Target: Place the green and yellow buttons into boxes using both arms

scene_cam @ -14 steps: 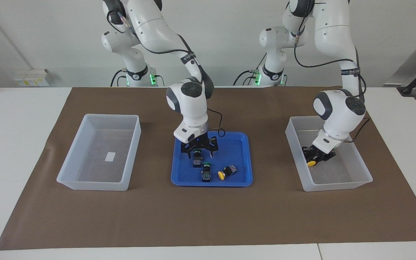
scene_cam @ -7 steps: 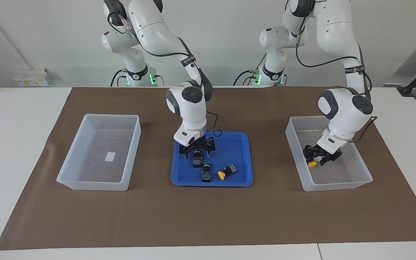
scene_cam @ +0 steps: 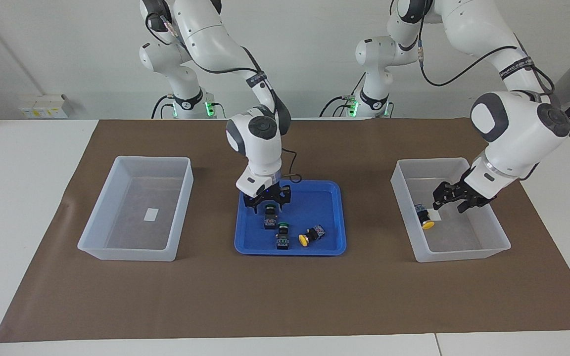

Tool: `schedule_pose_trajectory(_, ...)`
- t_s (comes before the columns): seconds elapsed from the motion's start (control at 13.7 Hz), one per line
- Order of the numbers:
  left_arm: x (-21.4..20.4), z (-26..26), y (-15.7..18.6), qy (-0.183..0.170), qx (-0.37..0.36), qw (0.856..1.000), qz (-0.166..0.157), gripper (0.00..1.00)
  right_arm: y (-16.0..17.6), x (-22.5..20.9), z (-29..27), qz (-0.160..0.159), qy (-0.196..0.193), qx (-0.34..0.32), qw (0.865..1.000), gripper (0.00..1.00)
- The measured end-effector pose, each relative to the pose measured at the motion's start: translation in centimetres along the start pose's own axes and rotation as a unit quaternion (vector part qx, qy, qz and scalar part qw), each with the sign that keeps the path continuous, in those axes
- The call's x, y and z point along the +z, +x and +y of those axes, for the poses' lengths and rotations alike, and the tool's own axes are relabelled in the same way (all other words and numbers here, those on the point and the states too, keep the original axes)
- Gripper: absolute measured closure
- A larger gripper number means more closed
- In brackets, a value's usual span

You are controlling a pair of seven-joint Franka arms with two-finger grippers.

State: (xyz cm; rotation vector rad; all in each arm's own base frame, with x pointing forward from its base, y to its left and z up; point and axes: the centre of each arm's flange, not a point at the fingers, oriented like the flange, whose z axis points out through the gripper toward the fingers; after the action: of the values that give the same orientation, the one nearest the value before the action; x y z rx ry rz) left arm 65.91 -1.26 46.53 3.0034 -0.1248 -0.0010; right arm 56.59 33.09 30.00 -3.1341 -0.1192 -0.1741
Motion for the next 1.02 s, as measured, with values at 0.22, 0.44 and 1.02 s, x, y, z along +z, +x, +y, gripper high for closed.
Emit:
schedule_pose_trajectory(0.22,0.5,7.3,0.2,-0.002,-0.104,0.995,-0.004,0.25,-0.5,0.9,0.2,0.009,0.005,0.0,1.0,0.34)
schedule_pose_trajectory(0.44,1.8,14.1,0.2,-0.006,-0.2,0.98,0.008,0.27,-0.5,0.4,0.6,0.014,0.006,0.001,1.0,0.6)
schedule_pose_trajectory(1.02,9.1,24.8,-2.0,-0.061,-0.467,0.88,0.064,0.28,0.1,-16.6,10.9,-0.007,-0.003,0.08,0.997,0.6)
